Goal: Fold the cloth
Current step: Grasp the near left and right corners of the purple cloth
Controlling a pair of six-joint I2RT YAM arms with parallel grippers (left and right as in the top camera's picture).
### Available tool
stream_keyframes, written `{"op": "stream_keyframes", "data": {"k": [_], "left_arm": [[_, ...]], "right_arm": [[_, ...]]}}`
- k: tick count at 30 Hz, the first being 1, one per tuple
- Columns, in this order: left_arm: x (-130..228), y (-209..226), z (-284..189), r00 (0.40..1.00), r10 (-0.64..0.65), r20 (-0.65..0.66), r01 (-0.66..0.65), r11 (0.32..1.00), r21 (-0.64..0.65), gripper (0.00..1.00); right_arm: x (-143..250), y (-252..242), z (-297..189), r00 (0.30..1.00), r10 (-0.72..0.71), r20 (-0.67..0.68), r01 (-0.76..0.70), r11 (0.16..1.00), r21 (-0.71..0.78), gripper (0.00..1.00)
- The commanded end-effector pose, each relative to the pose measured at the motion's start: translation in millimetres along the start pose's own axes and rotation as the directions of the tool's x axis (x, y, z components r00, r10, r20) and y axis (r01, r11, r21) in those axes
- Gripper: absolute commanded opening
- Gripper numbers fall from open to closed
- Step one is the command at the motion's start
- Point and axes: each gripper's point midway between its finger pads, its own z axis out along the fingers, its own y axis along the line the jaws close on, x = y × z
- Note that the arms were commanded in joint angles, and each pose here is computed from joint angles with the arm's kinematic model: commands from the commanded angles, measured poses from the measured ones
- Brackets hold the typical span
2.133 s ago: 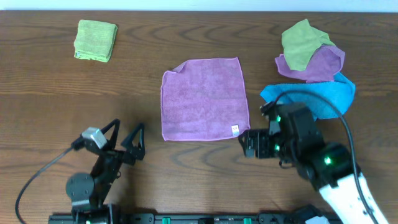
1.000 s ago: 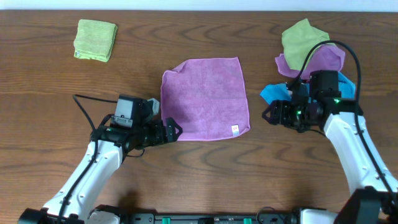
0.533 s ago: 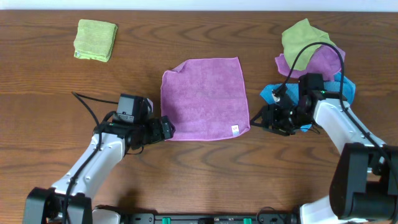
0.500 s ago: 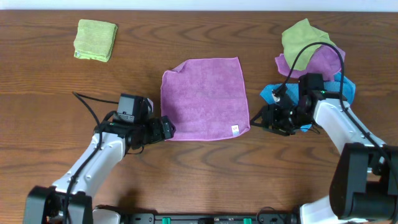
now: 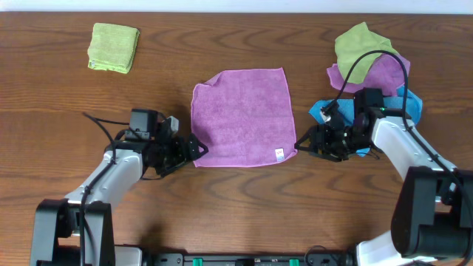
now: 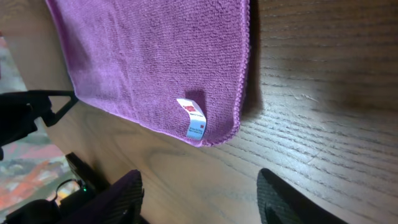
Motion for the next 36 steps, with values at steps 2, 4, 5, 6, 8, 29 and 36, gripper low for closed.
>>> {"op": "stream_keyframes", "data": {"k": [2,4,5,6,8,29,36], "left_arm": [[-1.7,-7.0,-2.0,1.0,0.027,-0.006,-0.026,0.998,0.05,0.94],[-1.4,-5.6,-1.0,1.0,0.028,-0.003,-0.027,0.998,0.051,0.94],[-1.2,-4.9,-0.1,1.0,0.028,-0.001,-0.028,0.998,0.053,0.94],[-0.4,-5.0,1.1,1.0,0.03,-0.003,-0.03,0.998,0.061,0.94],[1.1,-4.6,3.2,1.0,0.027,-0.007,-0.026,0.997,0.071,0.94],[21.2,7.4,11.7,0.997,-0.066,-0.04,0.072,0.987,0.146,0.78],[19.6,13.1,12.8,0.995,-0.1,-0.028,0.103,0.988,0.117,0.68]], "right_arm": [[7.8,0.7,10.6,0.999,0.008,-0.043,-0.01,0.998,-0.06,0.54],[7.4,-3.0,14.9,0.999,0.016,-0.052,-0.019,0.998,-0.059,0.53],[7.0,-5.0,17.1,0.998,0.022,-0.056,-0.025,0.998,-0.06,0.53],[7.8,-5.7,19.3,0.997,0.031,-0.065,-0.036,0.997,-0.066,0.53],[9.8,-7.4,23.8,0.995,0.048,-0.085,-0.055,0.995,-0.079,0.53],[2.2,-10.1,32.3,0.993,0.091,-0.079,-0.098,0.99,-0.099,0.45],[-0.4,-1.4,44.1,0.995,0.07,-0.076,-0.075,0.994,-0.076,0.43]]}}
